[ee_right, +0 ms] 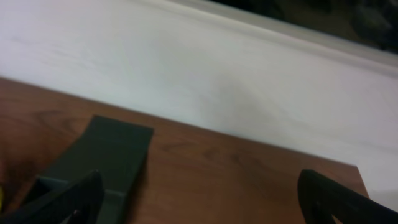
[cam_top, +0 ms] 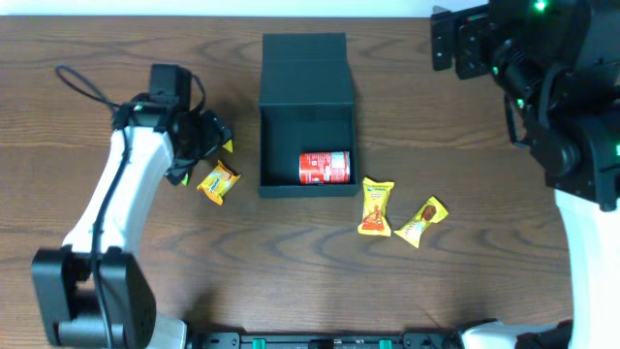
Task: Pack container
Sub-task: 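Grasp the yellow Le-mond packet with the left gripper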
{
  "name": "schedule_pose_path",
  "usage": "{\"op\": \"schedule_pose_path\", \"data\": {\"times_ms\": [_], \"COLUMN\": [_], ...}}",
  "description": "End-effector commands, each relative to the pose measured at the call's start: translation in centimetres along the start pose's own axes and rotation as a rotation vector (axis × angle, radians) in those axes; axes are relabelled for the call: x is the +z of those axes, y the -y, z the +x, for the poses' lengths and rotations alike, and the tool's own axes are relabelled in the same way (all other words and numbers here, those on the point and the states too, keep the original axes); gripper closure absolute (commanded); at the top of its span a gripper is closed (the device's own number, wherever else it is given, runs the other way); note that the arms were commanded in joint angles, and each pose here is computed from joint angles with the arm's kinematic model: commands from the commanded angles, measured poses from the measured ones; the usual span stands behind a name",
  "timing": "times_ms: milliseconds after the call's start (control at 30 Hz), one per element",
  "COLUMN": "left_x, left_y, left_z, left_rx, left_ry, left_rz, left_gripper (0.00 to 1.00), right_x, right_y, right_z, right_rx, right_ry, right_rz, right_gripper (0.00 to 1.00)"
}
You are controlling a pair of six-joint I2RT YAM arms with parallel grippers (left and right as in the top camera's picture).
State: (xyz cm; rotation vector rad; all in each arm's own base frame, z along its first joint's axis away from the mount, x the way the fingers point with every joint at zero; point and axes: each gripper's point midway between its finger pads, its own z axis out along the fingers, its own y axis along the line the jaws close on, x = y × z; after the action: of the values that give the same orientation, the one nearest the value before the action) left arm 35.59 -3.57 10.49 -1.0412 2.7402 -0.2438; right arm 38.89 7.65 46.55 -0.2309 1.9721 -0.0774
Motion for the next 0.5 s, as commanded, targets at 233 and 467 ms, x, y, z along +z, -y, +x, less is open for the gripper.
{"op": "schedule_pose_path", "data": {"times_ms": [233, 467], "left_x": [6.1, 7.6], "left_y": [-1.3, -1.7], "left_z": [2.2, 1.9], "left_rx": [-0.253, -0.257], "left_ry": [-0.196, -0.183], "left_rz": [-0.120, -0.151], "left_gripper": [0.04, 0.04], "right_x": [0.7, 0.8], "right_y": [4.2, 5.8], "right_z": [1.3, 1.7], "right_rx": [0.060, 0.077], "right_ry": [-0.047, -0.057], "right_rz": [0.093, 0.129], "right_gripper": [0.01, 0.01]}}
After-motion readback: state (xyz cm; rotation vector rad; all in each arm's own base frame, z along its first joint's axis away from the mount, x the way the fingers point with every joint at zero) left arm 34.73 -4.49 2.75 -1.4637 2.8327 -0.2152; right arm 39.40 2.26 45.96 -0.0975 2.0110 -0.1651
